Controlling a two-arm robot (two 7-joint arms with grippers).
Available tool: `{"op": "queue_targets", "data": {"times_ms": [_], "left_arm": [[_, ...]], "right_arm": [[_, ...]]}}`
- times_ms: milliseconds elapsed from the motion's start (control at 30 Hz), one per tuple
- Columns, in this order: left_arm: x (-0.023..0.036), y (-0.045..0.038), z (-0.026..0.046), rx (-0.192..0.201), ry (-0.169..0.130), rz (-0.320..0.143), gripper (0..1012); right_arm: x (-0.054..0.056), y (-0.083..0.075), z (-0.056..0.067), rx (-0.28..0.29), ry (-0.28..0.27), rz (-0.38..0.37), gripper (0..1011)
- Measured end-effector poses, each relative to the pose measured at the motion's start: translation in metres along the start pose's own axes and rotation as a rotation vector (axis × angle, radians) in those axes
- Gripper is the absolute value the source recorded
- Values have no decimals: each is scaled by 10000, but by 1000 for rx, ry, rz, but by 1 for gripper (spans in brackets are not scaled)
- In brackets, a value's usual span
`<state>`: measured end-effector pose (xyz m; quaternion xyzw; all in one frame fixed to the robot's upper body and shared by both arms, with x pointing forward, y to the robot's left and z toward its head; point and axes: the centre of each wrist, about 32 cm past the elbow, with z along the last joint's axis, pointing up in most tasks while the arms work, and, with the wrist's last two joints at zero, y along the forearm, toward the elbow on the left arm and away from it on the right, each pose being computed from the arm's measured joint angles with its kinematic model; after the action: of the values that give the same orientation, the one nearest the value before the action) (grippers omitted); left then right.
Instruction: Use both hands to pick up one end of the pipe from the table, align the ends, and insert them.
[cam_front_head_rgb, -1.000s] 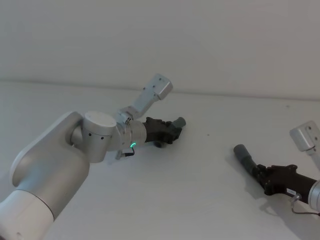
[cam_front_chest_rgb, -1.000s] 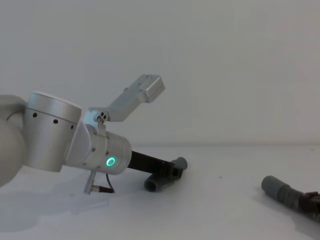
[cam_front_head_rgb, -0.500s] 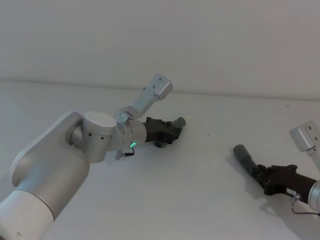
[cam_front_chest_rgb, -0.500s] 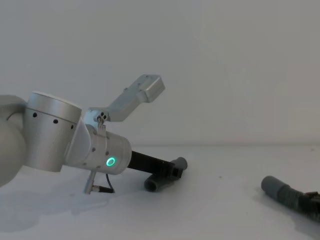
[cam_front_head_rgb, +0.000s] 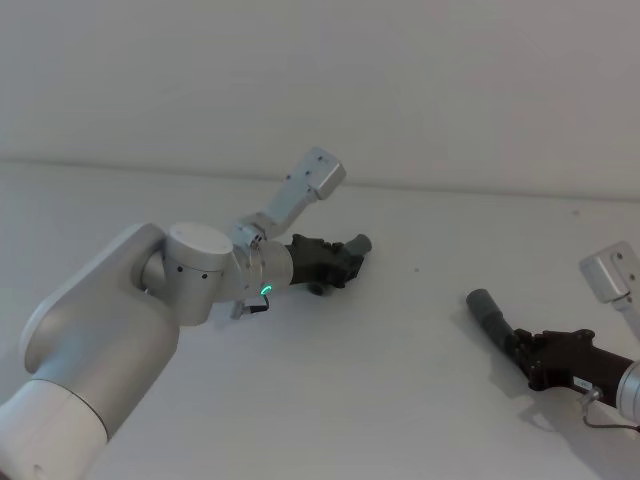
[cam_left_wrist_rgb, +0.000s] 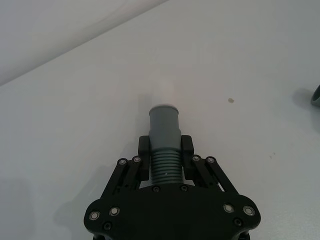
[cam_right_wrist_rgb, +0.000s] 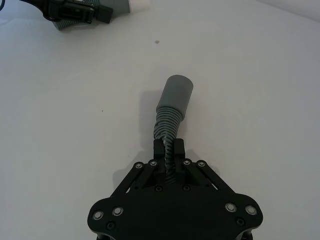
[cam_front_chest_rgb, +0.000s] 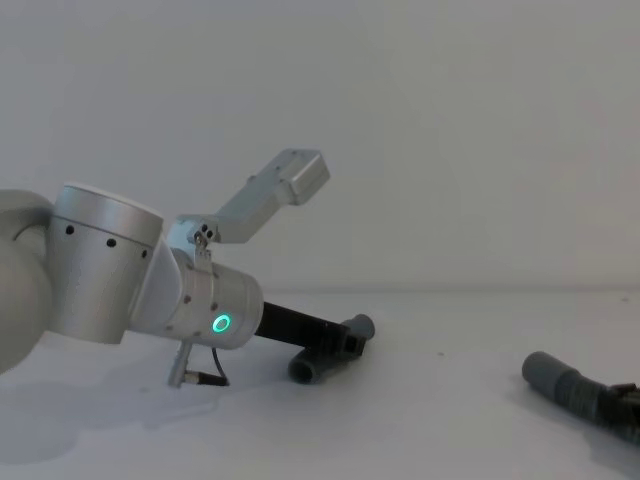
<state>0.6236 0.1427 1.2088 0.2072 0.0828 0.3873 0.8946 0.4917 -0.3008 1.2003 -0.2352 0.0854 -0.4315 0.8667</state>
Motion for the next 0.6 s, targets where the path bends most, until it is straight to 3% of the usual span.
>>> {"op": "queue_targets", "data": {"times_ms": [600], "left_arm": [[0,0,0,0,0,0,347]], "right_arm": [[0,0,0,0,0,0,85]]}}
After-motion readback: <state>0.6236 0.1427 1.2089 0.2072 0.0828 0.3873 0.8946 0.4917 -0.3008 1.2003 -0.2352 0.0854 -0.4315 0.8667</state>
